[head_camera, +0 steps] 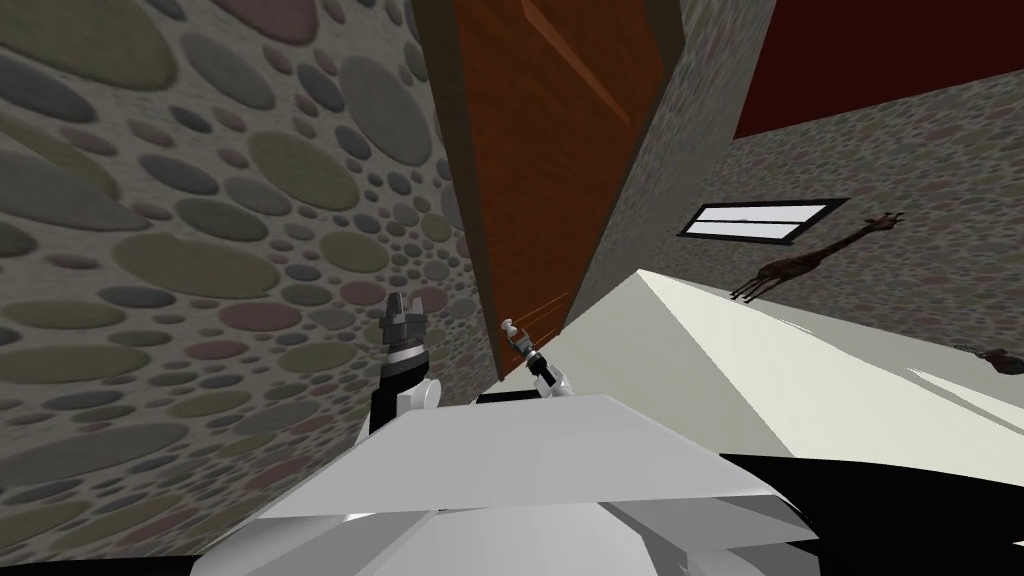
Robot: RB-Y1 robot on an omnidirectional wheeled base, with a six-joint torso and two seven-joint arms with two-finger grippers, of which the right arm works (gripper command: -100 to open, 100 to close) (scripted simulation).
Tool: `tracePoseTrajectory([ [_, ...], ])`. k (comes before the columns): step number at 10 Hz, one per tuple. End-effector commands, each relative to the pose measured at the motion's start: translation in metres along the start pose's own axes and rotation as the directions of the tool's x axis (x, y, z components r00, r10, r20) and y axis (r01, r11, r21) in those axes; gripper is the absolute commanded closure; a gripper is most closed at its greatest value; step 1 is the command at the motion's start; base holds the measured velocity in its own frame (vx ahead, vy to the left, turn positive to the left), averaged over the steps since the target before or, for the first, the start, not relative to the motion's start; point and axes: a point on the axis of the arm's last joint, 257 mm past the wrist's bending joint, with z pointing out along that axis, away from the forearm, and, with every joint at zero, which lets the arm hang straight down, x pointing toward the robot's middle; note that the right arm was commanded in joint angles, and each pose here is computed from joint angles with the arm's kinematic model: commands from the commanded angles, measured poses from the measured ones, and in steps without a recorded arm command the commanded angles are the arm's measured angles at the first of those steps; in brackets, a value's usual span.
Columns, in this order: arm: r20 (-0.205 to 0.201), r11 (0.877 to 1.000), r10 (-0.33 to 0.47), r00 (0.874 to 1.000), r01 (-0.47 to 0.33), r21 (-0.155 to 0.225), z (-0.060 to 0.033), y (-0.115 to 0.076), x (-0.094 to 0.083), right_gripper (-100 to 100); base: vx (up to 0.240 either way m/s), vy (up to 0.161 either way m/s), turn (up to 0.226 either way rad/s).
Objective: Pull the door open
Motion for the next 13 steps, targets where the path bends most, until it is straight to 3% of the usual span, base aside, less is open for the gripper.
tracePoseTrajectory([
  [1, 0.008, 1.0, 0.011, 1.0, -0.011, -0.01, 0.0077, 0.015, -0.005, -100, 0.116, 0.019, 0.078],
  [2, 0.007, 1.0, 0.007, 1.0, -0.007, -0.006, 0.005, 0.009, -0.003, -100, 0.015, -0.011, 0.023],
  [3, 0.007, 1.0, 0.007, 1.0, -0.007, -0.006, 0.005, 0.009, -0.003, 100, -0.035, -0.016, -0.006],
  [8, 0.007, 1.0, 0.007, 1.0, -0.007, -0.006, 0.005, 0.009, -0.003, 100, -0.005, 0.0, -0.003],
  [13, 0.018, 0.99, 0.14, 0.99, -0.14, 0.031, 0.0016, -0.009, -0.005, 100, -0.087, -0.06, 0.155],
])
